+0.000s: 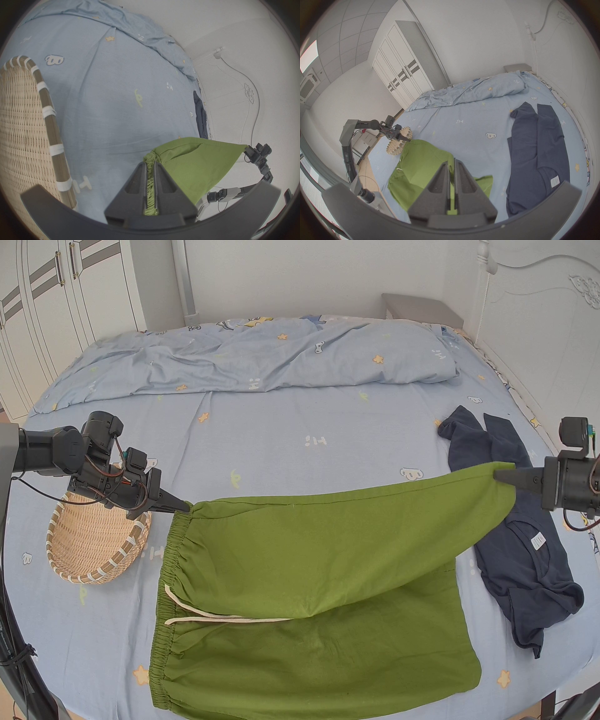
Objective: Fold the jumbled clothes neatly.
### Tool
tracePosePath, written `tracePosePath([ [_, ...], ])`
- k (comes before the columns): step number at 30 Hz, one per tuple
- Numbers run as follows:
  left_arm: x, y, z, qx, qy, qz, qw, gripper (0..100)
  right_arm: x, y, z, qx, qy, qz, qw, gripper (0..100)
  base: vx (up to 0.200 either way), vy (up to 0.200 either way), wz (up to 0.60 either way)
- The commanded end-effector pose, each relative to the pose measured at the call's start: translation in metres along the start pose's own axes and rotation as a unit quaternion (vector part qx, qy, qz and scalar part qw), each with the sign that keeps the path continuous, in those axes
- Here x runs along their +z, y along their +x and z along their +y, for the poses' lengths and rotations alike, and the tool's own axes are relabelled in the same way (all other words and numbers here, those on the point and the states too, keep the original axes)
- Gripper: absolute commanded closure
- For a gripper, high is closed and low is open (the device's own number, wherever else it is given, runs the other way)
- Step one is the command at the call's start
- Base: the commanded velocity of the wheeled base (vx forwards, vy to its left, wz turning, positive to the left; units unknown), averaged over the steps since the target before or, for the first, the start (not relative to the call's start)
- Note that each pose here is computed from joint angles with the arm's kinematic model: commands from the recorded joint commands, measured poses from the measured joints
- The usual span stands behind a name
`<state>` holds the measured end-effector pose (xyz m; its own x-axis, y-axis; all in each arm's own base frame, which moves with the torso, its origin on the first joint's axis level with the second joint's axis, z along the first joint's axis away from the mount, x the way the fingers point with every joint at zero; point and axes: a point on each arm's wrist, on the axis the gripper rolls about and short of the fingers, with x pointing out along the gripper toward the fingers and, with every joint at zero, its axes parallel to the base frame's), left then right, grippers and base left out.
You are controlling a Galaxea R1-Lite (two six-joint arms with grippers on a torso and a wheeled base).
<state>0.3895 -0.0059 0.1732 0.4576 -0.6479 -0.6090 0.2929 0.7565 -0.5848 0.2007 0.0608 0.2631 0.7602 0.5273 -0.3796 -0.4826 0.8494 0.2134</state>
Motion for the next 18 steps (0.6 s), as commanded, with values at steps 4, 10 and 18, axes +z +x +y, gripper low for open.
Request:
tracePosePath([
  [4,0.002,-0.016,-0.004,0.002,0.008,-0.021,0.9997,100,0.013,0.055,-0.033,-0.022,0.016,0.009,0.9996,100,0.000,0.000,0.00],
  [10,0.004,-0.023,-0.004,0.005,0.011,-0.033,0.9994,100,0.019,0.090,-0.056,-0.033,0.017,-0.007,0.9993,100,0.000,0.000,0.00],
  [18,0.007,-0.023,-0.001,0.006,0.030,-0.059,0.9978,100,0.034,0.111,-0.074,-0.026,0.009,-0.032,0.9991,100,0.000,0.000,0.00],
])
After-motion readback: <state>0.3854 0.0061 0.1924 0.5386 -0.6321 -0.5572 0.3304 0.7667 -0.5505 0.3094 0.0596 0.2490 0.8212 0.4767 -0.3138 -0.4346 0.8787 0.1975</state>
